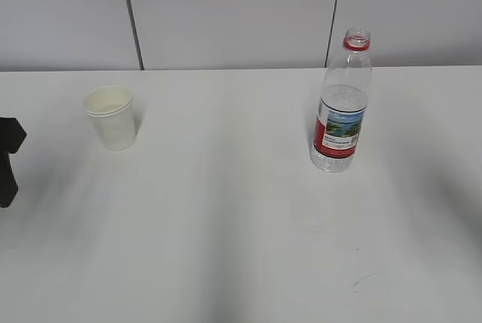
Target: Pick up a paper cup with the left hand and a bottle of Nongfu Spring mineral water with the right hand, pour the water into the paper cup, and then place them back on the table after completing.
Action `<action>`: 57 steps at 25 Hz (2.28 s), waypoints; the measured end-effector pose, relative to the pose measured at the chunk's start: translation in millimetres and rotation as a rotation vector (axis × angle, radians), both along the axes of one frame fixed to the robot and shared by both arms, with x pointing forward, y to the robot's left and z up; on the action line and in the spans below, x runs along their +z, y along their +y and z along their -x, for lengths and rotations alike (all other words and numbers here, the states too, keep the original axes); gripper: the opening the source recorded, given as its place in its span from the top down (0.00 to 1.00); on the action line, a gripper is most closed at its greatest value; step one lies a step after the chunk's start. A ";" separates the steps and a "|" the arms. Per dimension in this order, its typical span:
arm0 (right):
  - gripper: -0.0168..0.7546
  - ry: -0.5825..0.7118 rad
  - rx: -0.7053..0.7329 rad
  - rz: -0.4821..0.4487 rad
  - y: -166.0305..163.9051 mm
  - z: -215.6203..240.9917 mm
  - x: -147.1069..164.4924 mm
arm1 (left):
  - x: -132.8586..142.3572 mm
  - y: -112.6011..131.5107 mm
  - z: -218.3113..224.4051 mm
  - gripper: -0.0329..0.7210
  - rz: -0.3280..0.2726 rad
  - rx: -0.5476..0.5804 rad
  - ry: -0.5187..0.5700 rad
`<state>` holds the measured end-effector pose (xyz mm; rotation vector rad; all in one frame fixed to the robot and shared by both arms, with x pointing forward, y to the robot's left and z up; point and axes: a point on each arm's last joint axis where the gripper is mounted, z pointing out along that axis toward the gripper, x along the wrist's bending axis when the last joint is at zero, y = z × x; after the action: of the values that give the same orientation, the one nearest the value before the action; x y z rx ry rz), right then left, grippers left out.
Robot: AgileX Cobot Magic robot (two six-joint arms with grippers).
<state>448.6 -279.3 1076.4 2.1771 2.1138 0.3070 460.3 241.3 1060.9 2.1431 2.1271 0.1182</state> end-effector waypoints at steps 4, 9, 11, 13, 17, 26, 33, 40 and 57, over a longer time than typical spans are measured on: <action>0.35 -0.001 0.010 0.002 0.0 0.0 0.0 | 11.5 1.6 8.6 0.37 0.021 0.002 -0.046; 0.35 -0.005 0.008 -0.032 2.8 2.8 1.6 | 19.8 8.3 33.1 0.43 0.036 0.001 -0.098; 0.35 -0.012 0.009 -0.051 4.0 9.0 2.4 | 18.8 12.6 44.5 0.44 0.026 0.000 -0.109; 0.35 -0.022 0.013 -0.058 4.1 17.9 2.4 | 15.5 17.2 55.2 0.44 0.007 -0.003 -0.114; 0.35 -0.077 0.025 -0.060 2.4 45.7 5.8 | 16.5 24.6 76.1 0.45 0.001 -0.008 -0.159; 0.35 -0.283 0.076 -0.055 -2.3 117.9 10.2 | 47.4 35.7 111.9 0.55 0.055 -0.027 -0.451; 0.35 -0.472 0.089 -0.090 -3.0 171.6 3.7 | 60.1 43.6 139.8 0.57 0.081 -0.033 -0.584; 0.35 -0.694 0.103 -0.092 -6.0 218.9 3.5 | 44.1 50.7 165.7 0.58 0.069 -0.088 -0.655; 0.35 -0.744 0.119 0.028 -15.2 233.6 -28.4 | 12.1 71.6 241.2 0.64 0.099 -0.128 -0.976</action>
<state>215.0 -294.6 1048.0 1.5564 1.7796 0.9185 219.1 312.9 1073.0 1.6185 1.3770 0.8246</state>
